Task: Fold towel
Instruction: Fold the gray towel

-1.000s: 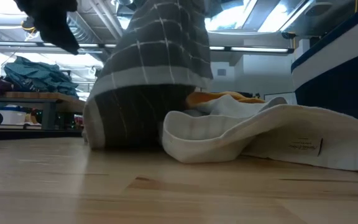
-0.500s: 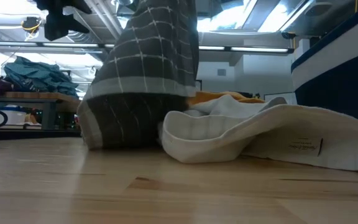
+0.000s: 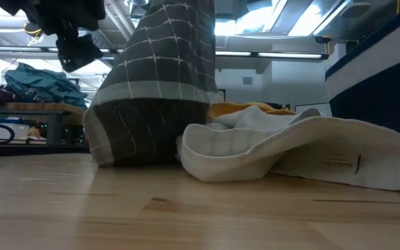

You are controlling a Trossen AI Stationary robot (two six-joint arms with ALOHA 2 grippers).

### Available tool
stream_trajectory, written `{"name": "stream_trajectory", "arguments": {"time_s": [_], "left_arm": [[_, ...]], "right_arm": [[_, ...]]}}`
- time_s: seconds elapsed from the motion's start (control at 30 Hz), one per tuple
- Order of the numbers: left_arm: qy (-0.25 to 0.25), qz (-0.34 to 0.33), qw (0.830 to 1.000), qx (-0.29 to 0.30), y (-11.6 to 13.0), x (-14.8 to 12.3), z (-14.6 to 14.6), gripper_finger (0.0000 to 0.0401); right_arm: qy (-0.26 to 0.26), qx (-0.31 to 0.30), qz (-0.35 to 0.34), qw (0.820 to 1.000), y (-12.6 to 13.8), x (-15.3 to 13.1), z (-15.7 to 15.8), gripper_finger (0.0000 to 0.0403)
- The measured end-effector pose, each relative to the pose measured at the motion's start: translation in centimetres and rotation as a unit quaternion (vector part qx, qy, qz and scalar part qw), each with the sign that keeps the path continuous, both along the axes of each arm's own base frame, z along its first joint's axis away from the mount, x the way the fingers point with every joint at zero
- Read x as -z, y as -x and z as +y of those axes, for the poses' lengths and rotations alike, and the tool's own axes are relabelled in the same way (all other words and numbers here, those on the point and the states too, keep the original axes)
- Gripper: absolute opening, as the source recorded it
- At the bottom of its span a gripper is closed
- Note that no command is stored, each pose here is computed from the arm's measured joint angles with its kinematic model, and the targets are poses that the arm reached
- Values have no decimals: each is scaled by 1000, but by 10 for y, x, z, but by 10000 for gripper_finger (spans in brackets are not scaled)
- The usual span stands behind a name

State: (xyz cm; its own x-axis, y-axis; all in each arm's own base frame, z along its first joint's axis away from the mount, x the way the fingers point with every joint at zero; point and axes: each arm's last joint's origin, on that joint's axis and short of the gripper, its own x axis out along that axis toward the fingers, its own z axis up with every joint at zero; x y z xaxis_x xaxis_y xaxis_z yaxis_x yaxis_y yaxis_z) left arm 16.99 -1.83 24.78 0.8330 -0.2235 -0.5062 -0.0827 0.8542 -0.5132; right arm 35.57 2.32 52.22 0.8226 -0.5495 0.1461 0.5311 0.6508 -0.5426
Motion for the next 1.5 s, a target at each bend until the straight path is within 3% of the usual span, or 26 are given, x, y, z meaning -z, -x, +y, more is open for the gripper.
{"name": "stream_trajectory", "arguments": {"time_s": [0.33, 0.6, 0.77, 1.0, 1.17, 1.37, 1.5], "left_arm": [[-107, -54, 990, 74, -34, 18, -47, 174], [-104, -44, 987, 112, -61, 51, -78, 152], [-84, -44, 991, 98, -72, 66, -88, 142], [-131, 6, 991, 0, -72, 81, -83, 118], [-165, 33, 982, -90, -65, 82, -75, 85], [-224, 36, 955, -194, -52, 71, -62, 44], [-277, 40, 926, -255, -39, 61, -49, 20]], "right_arm": [[12, 14, 7, 1000, 0, 0, -8, 1], [11, 19, -9, 1000, 0, -3, -12, 1], [12, 19, -9, 1000, 0, -3, -12, 1], [12, 19, -8, 1000, 0, -3, -12, 1], [11, 23, -7, 1000, 0, -3, -12, 1], [11, 24, -4, 1000, 0, -2, -12, 1], [5, 22, -8, 1000, 0, -2, -12, 1]]}}
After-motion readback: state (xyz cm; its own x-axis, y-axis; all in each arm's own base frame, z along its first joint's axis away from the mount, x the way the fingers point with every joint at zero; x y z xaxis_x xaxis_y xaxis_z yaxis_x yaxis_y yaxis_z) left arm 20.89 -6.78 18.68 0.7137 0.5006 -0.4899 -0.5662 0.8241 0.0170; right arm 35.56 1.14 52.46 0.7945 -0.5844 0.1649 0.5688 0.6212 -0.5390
